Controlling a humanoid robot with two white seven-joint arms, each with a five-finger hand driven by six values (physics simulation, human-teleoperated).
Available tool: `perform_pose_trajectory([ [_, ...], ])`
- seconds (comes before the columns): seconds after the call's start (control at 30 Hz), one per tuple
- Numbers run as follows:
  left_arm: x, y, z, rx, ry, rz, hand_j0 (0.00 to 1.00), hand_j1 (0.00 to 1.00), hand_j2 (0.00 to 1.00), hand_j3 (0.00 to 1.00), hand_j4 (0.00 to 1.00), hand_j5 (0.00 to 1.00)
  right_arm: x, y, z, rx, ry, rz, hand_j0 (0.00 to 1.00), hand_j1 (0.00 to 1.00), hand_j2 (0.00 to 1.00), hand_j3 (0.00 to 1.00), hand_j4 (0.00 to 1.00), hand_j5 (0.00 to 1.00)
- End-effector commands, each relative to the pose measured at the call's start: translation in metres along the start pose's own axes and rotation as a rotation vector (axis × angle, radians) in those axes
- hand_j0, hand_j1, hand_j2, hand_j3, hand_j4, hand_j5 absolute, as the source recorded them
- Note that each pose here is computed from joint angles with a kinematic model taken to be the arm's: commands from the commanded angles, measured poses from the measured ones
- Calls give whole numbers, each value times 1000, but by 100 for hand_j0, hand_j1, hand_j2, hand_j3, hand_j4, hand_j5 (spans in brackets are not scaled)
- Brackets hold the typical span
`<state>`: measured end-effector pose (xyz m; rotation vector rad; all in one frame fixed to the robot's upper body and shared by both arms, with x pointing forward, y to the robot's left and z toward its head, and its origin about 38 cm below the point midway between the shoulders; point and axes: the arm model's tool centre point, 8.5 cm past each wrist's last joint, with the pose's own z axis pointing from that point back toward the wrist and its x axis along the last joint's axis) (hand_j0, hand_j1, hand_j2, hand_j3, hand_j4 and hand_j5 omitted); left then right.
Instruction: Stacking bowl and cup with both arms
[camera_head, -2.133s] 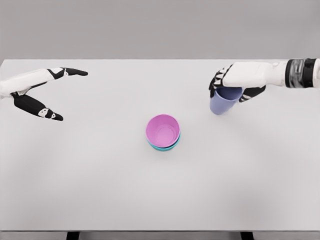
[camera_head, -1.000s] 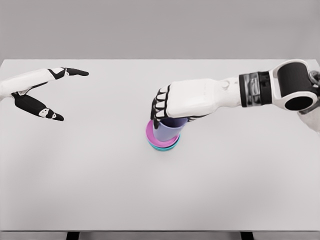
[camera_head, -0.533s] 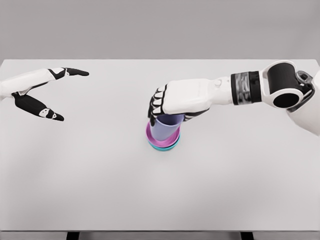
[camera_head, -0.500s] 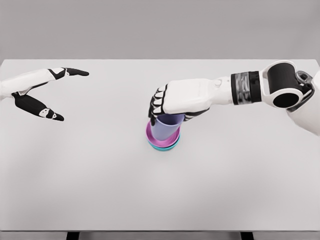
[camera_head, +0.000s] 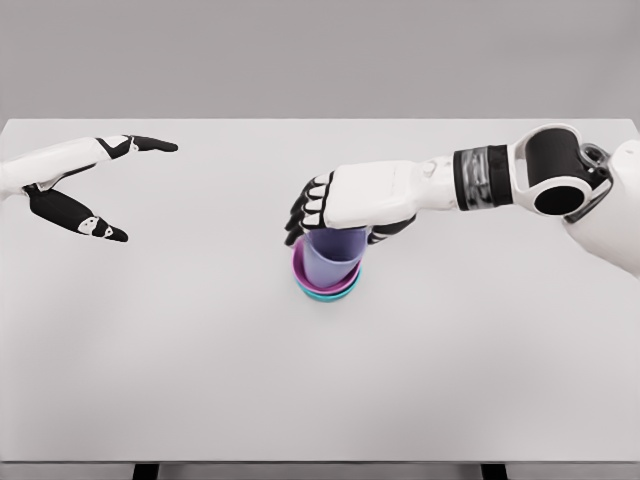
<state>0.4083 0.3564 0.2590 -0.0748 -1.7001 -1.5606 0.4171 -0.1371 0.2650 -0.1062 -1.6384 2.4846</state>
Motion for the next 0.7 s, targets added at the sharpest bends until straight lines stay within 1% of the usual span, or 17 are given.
perform_pose_trajectory([
  [0.0, 0, 1, 0, 5, -1, 6, 100, 100, 100, 100, 100, 100, 1, -1, 2, -2, 2, -1, 100, 100, 100, 100, 100, 100],
  [0.07, 0, 1, 0, 5, -1, 6, 100, 100, 100, 100, 100, 100, 4, -7, 3, -13, -6, 17, 100, 100, 100, 100, 100, 100],
  [0.1, 0, 1, 0, 5, -1, 6, 100, 100, 100, 100, 100, 100, 8, -10, 11, -14, -5, 32, 100, 100, 100, 100, 100, 100],
  [0.13, 0, 1, 0, 5, -1, 6, 100, 100, 100, 100, 100, 100, 4, -18, 30, -31, 35, 49, 100, 100, 100, 100, 100, 100],
  [0.2, 0, 1, 0, 5, -1, 6, 100, 100, 100, 100, 100, 100, -5, -34, 57, -78, 104, 73, 100, 100, 100, 100, 100, 100],
  [0.23, 0, 1, 0, 5, -1, 6, 100, 100, 100, 100, 100, 100, -14, -33, 87, -73, 179, 70, 100, 100, 100, 100, 100, 100],
  [0.27, 0, 1, 0, 5, -1, 6, 100, 100, 100, 100, 100, 100, -18, -31, 99, -64, 209, 69, 100, 100, 100, 100, 100, 100],
  [0.3, 0, 1, 0, 5, -1, 6, 100, 100, 100, 100, 100, 100, -23, -23, 120, -36, 262, 52, 100, 100, 100, 100, 100, 100],
  [0.33, 0, 1, 0, 5, -1, 6, 100, 100, 100, 100, 100, 100, -29, -3, 131, -8, 296, 3, 100, 100, 100, 100, 100, 100],
  [0.37, 0, 1, 0, 5, -1, 6, 100, 100, 100, 100, 100, 100, -33, 10, 135, 3, 311, -31, 100, 100, 100, 100, 100, 100],
  [0.4, 0, 1, 0, 5, -1, 6, 100, 100, 100, 100, 100, 100, -38, 27, 142, 18, 337, -77, 100, 100, 100, 100, 100, 100],
  [0.47, 0, 1, 0, 5, -1, 6, 100, 100, 100, 100, 100, 100, -45, 51, 157, 1, 391, -152, 100, 100, 100, 100, 100, 100],
  [0.5, 0, 1, 0, 5, -1, 6, 100, 100, 100, 100, 100, 100, -48, 61, 171, -33, 435, -185, 100, 100, 100, 100, 100, 100],
  [0.53, 0, 1, 0, 5, -1, 6, 100, 100, 100, 100, 100, 100, -46, 68, 188, -77, 478, -208, 100, 100, 100, 100, 100, 100],
  [0.57, 0, 1, 0, 5, -1, 6, 100, 100, 100, 100, 100, 100, -45, 72, 197, -92, 502, -220, 100, 100, 100, 100, 100, 100],
  [0.67, 1, 1, 0, 5, -2, 6, 100, 100, 100, 100, 100, 100, -44, 77, 198, -89, 505, -230, 100, 100, 100, 100, 100, 100],
])
